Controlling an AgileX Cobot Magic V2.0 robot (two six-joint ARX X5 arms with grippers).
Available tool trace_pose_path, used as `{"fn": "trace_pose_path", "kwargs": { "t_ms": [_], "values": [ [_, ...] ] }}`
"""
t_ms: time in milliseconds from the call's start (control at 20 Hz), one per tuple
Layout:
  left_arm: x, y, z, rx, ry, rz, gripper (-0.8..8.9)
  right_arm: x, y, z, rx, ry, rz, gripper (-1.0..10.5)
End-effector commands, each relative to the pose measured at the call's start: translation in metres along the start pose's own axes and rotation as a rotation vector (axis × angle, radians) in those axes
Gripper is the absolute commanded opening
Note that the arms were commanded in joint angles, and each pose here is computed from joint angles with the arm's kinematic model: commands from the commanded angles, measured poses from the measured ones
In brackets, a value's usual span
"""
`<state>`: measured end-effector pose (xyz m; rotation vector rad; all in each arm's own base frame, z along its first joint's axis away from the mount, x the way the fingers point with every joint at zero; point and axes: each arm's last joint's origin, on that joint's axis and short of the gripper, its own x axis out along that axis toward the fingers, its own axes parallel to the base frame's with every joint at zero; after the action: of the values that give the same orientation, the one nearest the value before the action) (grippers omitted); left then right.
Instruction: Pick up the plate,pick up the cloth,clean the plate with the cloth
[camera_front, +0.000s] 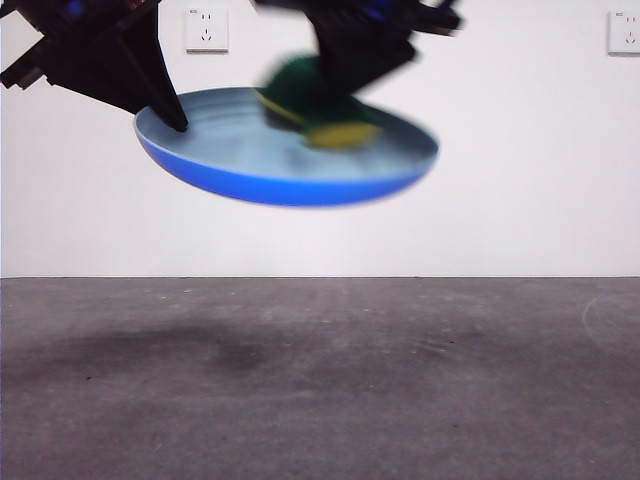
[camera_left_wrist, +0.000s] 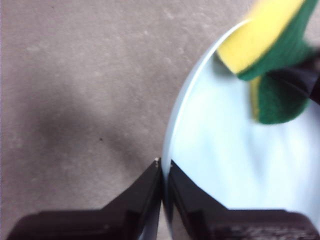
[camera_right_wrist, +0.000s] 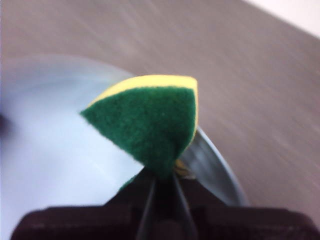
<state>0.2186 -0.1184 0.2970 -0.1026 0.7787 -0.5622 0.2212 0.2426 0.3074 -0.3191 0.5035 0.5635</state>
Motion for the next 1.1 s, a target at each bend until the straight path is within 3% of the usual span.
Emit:
{"fn": "trace_pose_path", "kwargs": {
  "t_ms": [50, 350, 700, 950, 1100],
  "values": [
    [-0.001, -0.002, 0.001, 0.05, -0.016, 0.008, -0.08, -0.009, 0.003, 0.009, 0.028, -0.084, 0.129, -0.1],
    [0.015, 0.013, 0.001, 0.109, 0.005, 0.259, -0.08, -0.052, -0.009, 0.017, 0.064, -0.139, 0.15, -0.1],
    [0.084, 0.057, -0.01, 0.06, 0.171, 0.347, -0.08, -0.122, -0.03, 0.01, 0.068, -0.158, 0.142, -0.1],
    [0.114, 0.087, -0.019, 0.05, 0.216, 0.476, 0.16, -0.145, -0.036, 0.001, 0.065, -0.137, 0.142, -0.1],
    [0.113, 0.093, -0.017, 0.037, 0.195, 0.485, 3.46, -0.143, -0.038, -0.004, 0.066, -0.088, 0.131, -0.1]
  ]
}}
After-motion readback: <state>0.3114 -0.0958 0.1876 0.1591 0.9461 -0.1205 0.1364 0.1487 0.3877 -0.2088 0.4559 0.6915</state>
